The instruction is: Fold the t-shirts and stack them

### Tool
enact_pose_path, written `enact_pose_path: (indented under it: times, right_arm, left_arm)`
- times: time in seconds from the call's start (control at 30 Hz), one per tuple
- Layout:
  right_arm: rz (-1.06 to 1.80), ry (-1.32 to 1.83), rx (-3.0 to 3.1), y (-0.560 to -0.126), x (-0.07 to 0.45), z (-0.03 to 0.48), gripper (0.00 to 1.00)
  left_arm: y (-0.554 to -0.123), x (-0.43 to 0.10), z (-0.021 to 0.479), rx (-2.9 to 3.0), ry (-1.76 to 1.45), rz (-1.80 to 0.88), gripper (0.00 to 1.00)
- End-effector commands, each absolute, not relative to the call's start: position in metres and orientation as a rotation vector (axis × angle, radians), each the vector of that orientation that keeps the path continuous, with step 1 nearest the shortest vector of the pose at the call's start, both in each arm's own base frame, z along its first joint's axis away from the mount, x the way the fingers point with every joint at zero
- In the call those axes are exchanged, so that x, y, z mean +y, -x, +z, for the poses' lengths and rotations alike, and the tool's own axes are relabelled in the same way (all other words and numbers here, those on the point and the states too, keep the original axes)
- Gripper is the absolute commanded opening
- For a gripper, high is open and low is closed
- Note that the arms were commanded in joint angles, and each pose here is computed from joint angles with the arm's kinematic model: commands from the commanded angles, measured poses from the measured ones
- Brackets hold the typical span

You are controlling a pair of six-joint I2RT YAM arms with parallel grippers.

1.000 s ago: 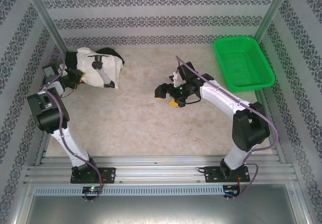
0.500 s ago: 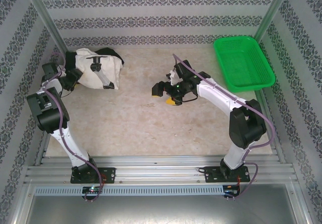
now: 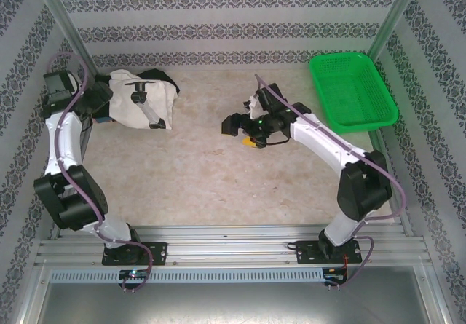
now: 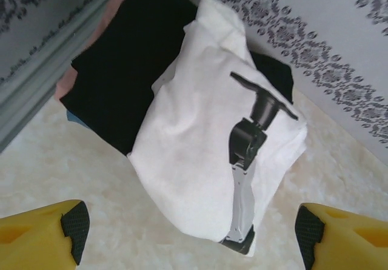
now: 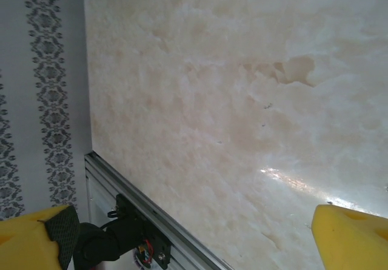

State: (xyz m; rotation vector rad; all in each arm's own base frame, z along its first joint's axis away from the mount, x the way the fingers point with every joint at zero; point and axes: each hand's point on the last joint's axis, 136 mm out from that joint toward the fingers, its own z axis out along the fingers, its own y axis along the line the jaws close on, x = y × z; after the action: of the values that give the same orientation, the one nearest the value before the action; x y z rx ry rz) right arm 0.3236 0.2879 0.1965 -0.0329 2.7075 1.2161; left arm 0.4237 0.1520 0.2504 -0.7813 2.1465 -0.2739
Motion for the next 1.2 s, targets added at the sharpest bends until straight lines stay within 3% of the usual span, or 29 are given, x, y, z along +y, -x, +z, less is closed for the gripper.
enact_pose_path:
  times: [0.0, 0.23, 0.5, 1.0, 1.17]
  right_arm:
    - [1.187, 0.042, 2.659, -0.32, 0.274, 0.207, 0.98]
    - [1.166, 0.024, 2.65, -0.3, 0.259, 0.201, 0.98]
    - [1.175, -0.022, 2.682, -0.279, 0.258, 0.176, 0.98]
    - [1.243, -0.021, 2.745, -0.299, 0.296, 0.142, 0.98]
    - [1.274, 0.012, 2.795, -0.301, 0.319, 0.131, 0.98]
  left_arm:
    - [-0.416, 0.123, 0.242, 2.261, 0.696, -0.332, 0.88]
    - [-0.429, 0.092, 0.214, 2.272, 0.7, -0.513, 0.86]
    - [-0.453, 0.131, 0.191, 2.248, 0.777, -0.463, 0.89]
    - [-0.559, 0.215, 0.166, 2.082, 0.807, -0.096, 0.92]
    - [-0.613, 0.214, 0.141, 2.059, 0.741, -0.044, 0.94]
